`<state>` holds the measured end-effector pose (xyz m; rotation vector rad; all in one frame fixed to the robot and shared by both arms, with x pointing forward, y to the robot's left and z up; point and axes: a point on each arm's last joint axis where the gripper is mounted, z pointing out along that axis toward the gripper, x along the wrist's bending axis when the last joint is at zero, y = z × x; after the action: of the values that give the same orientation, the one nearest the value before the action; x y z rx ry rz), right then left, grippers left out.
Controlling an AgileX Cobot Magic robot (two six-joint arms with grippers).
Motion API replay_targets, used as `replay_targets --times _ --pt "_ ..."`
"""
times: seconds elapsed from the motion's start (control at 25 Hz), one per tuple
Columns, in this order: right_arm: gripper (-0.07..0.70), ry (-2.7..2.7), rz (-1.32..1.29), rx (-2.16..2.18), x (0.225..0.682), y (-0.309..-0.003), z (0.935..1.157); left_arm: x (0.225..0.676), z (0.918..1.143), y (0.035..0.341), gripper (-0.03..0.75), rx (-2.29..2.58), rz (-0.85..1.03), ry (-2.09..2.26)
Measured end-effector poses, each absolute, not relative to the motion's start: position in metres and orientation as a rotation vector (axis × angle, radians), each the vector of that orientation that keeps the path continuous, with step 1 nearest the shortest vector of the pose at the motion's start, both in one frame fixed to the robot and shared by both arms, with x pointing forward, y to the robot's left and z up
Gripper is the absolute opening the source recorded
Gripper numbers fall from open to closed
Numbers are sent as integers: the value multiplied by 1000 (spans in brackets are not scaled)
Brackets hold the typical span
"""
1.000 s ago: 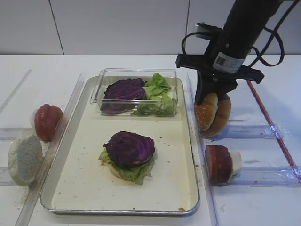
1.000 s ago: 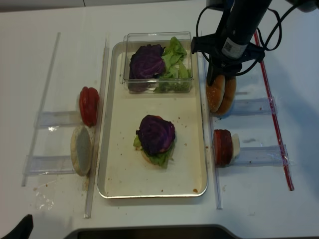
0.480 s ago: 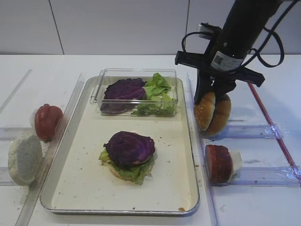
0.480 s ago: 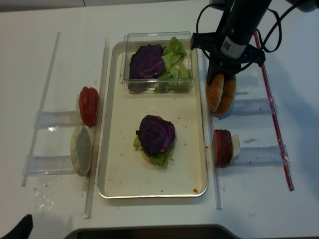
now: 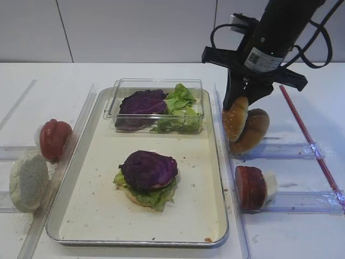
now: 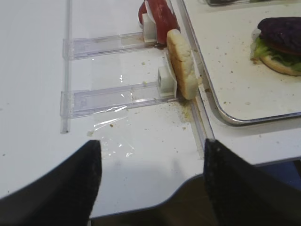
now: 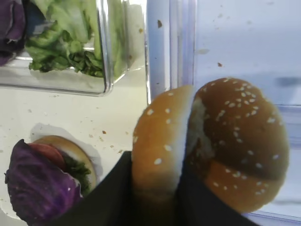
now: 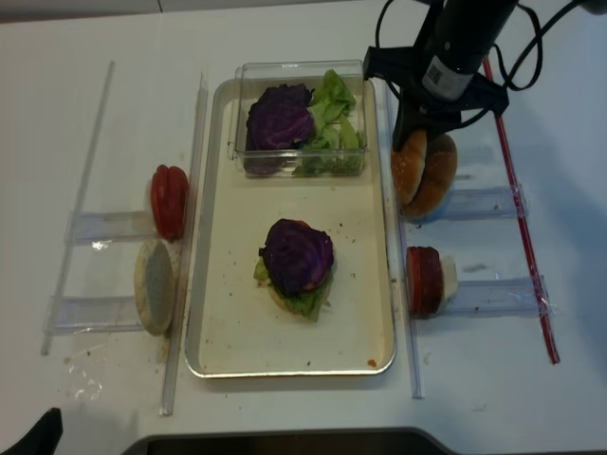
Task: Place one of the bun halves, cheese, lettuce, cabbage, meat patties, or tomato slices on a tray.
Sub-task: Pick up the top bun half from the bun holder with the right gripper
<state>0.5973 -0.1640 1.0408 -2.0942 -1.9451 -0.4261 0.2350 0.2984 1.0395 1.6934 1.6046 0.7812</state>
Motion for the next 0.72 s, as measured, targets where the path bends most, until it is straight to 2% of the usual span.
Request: replay_targets --times 0.72 --pt "196 -1956 -516 -1994 593 -158 1051 235 1040 298 428 1691 780 1606"
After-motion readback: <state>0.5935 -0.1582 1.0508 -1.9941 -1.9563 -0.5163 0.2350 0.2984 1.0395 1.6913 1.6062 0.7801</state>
